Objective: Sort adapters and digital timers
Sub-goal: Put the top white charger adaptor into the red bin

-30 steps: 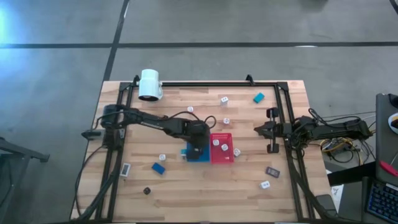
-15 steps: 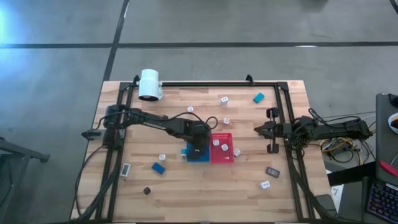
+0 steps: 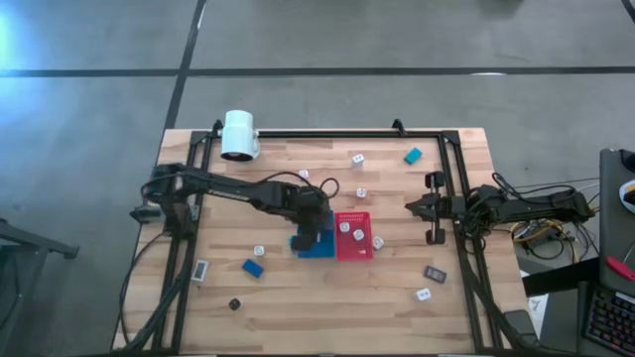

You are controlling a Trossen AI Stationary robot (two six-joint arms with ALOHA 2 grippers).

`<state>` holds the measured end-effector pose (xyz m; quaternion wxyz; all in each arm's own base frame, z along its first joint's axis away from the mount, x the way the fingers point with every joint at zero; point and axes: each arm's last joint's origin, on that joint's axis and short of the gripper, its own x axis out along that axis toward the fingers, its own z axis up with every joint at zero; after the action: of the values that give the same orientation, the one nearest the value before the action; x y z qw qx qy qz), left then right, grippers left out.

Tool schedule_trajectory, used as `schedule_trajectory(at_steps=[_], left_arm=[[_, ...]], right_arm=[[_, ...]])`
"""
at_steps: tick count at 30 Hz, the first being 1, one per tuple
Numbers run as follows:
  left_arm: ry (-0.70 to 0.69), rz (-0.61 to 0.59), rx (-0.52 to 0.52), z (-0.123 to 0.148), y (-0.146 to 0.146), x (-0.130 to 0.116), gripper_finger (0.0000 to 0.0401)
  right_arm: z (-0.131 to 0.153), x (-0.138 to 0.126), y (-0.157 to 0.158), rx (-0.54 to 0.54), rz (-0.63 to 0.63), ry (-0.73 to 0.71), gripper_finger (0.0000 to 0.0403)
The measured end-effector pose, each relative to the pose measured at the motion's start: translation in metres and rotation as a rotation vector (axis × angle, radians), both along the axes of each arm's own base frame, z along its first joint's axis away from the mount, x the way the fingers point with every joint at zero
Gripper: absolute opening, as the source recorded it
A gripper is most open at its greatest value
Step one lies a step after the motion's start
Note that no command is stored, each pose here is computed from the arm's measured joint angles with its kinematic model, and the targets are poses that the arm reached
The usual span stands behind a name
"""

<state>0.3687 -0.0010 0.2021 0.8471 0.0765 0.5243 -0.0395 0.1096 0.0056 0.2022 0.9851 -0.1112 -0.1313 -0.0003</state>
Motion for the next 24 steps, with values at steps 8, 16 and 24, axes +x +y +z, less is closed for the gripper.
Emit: schedule_trajectory(at_steps=[8,16,24], left_arm=[[-0.5,-0.011,0.003,0.039,0.0,-0.067,0.0091],[-0.994,0.119,0.019,0.033,0.009,-0.165,0.0019],[-1.148,0.194,0.086,0.022,0.014,-0.221,0.0004]], right_arm=[[0.0,0.0,0.0,0.0,0.001,0.003,0.0008],[0.0,0.0,0.0,0.0,0.0,0.001,0.0008],[0.001,0.0,0.0,0.001,0.0,-0.006,0.0008]])
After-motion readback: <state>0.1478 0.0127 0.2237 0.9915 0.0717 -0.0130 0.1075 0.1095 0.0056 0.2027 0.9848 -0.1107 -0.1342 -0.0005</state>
